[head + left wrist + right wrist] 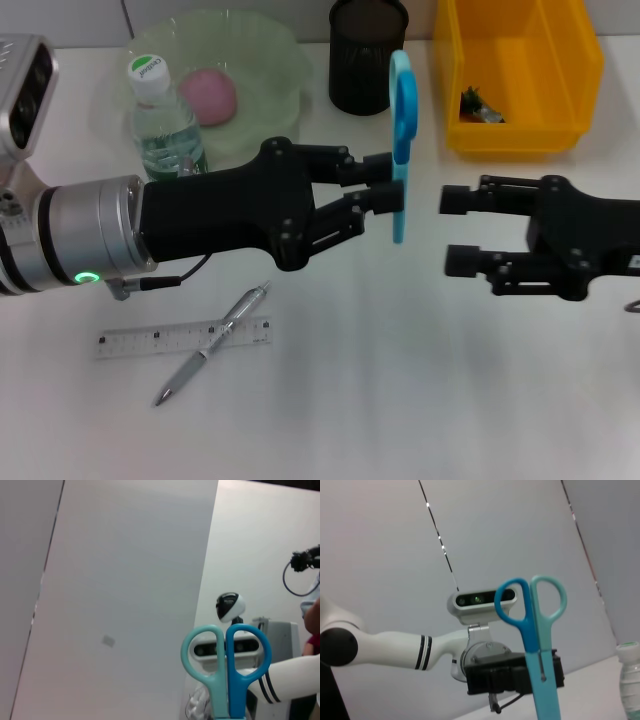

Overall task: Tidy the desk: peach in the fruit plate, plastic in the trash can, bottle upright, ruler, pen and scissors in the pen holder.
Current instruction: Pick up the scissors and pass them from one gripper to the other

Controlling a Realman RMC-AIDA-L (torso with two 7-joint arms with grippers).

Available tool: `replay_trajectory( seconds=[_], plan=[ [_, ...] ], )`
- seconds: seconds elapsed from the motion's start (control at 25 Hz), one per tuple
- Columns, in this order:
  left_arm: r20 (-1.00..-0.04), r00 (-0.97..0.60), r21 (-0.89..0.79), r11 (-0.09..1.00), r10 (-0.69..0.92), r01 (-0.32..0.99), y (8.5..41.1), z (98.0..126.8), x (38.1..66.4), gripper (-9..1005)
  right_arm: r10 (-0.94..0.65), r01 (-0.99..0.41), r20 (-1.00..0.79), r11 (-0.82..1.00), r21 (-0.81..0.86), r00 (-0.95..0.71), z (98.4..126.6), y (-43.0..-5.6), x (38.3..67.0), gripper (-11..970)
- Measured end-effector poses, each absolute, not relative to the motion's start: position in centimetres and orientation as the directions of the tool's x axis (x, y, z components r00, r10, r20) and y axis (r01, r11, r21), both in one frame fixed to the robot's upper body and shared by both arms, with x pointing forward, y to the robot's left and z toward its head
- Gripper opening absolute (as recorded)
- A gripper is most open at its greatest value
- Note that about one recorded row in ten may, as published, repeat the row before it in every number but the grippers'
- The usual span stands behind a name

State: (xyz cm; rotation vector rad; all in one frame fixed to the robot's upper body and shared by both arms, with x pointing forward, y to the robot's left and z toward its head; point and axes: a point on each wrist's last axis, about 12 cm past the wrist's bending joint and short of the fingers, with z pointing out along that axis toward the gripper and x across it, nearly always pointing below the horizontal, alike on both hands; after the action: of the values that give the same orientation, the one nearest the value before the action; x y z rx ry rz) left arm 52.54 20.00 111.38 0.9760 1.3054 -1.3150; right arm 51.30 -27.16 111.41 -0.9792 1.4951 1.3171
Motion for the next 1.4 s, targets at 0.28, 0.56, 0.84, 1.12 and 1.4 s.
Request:
replay_trajectory(
  seconds=[0.28, 0.56, 0.84, 1.12, 1.4],
  plan=[
    [-0.979, -0.163, -0.175, 0.086, -0.125, 0.981, 20.1, 111.5, 52.5, 222, -0.035, -0.957, -0.959, 0.096, 0.275, -0.280, 111.6, -25.7, 52.1, 724],
    [-0.977, -0.171, -0.181, 0.078, -0.124, 0.980, 20.0, 111.2, 52.3, 222, -0.036, -0.960, -0.962, 0.086, 0.267, -0.271, 111.9, -25.0, 52.6, 725],
    [-0.977, -0.174, -0.184, 0.076, -0.125, 0.980, 20.1, 110.9, 52.0, 222, -0.037, -0.962, -0.963, 0.076, 0.263, -0.267, 112.1, -24.6, 52.9, 724],
    [-0.976, -0.176, -0.187, 0.074, -0.126, 0.980, 20.1, 110.9, 51.9, 222, -0.044, -0.963, -0.963, 0.057, 0.264, -0.267, 112.3, -24.1, 53.0, 711],
    [-0.975, -0.183, -0.194, 0.077, -0.127, 0.978, 20.2, 110.6, 51.8, 223, -0.037, -0.963, -0.963, 0.053, 0.265, -0.267, 112.2, -23.8, 52.9, 652]
  ],
)
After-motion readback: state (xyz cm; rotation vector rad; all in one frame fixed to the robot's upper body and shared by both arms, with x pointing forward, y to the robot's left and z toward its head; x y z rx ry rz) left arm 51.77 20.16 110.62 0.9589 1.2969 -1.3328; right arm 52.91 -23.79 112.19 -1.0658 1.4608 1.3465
